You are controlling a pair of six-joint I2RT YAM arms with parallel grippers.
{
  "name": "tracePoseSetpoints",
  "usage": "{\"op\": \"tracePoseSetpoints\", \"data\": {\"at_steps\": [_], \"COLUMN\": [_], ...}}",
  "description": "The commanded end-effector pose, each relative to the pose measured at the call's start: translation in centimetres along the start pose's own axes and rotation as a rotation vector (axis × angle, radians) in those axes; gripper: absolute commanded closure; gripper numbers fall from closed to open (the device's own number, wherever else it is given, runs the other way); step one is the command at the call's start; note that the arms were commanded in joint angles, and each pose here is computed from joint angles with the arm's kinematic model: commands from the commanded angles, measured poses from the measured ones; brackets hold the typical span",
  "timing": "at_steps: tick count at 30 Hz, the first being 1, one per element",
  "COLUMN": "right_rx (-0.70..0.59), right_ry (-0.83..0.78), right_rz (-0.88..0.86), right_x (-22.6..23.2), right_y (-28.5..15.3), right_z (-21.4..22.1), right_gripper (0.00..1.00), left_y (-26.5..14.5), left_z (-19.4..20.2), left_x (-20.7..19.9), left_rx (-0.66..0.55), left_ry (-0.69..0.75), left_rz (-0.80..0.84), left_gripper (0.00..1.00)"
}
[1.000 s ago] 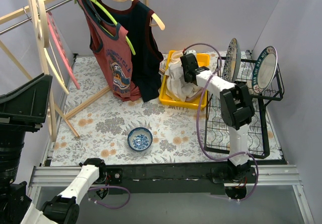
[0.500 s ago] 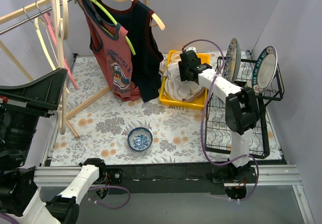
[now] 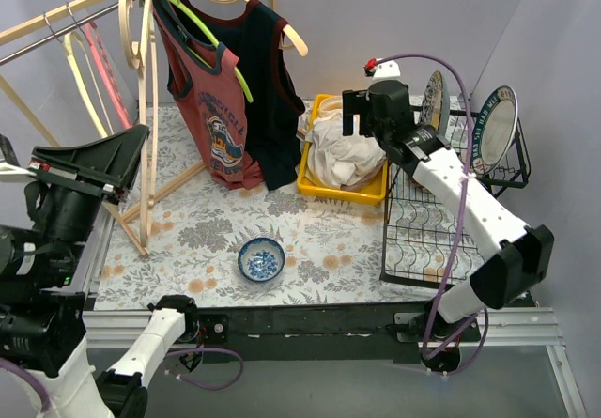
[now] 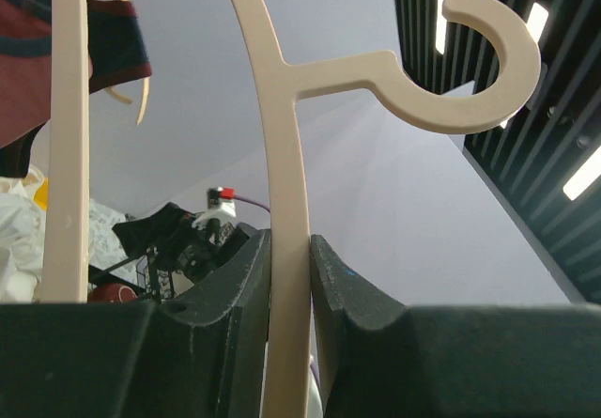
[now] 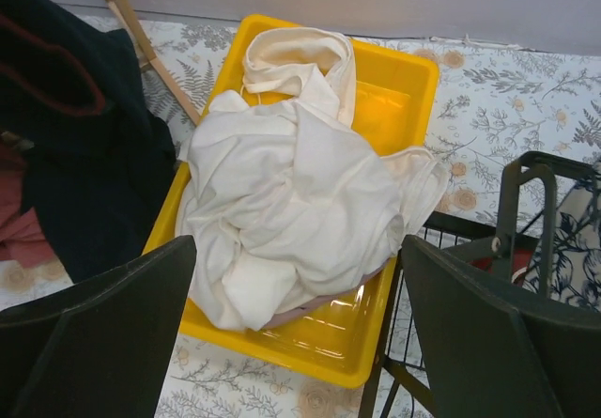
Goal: Remove the tank top from the hanger
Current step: Place the hanger at the clothesline.
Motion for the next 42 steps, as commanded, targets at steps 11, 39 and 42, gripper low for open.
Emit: {"op": "tracePoseSetpoints", "data": {"at_steps": [11, 39, 42], "right_rx": [-0.190, -0.298, -0.303], "right_ry": [0.049, 0.098, 0.096], "right_rz": [-0.058, -0.181, -0.178], "right_x": [-1.4, -0.9, -1.1], "right_y": [-7.0, -11.9, -12.1], "right_z": [-2.8, -2.6, -2.3], "right_gripper": [0.02, 0.01, 0.01], "left_y": [4.3, 14.3, 14.7], "left_z": [-4.2, -7.8, -7.8], "left_x": [7.0, 12.1, 12.8], "left_rx": [-0.340, -0.552, -0.556], "left_ry": [-0.165, -0.127, -0.128], "left_rz": [-0.200, -0.282, -0.291], "left_gripper": [1.00, 1.00, 1.00]}}
Point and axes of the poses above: each gripper's point midway between its finger pads, its own y axis out along the fingers, its own x axis along the line the jaws close on, z = x × y, the point moved 3 cm from there along -y, back along the fingers, and after that the axes turned 3 degrees about -y, right-handed, at the moved point
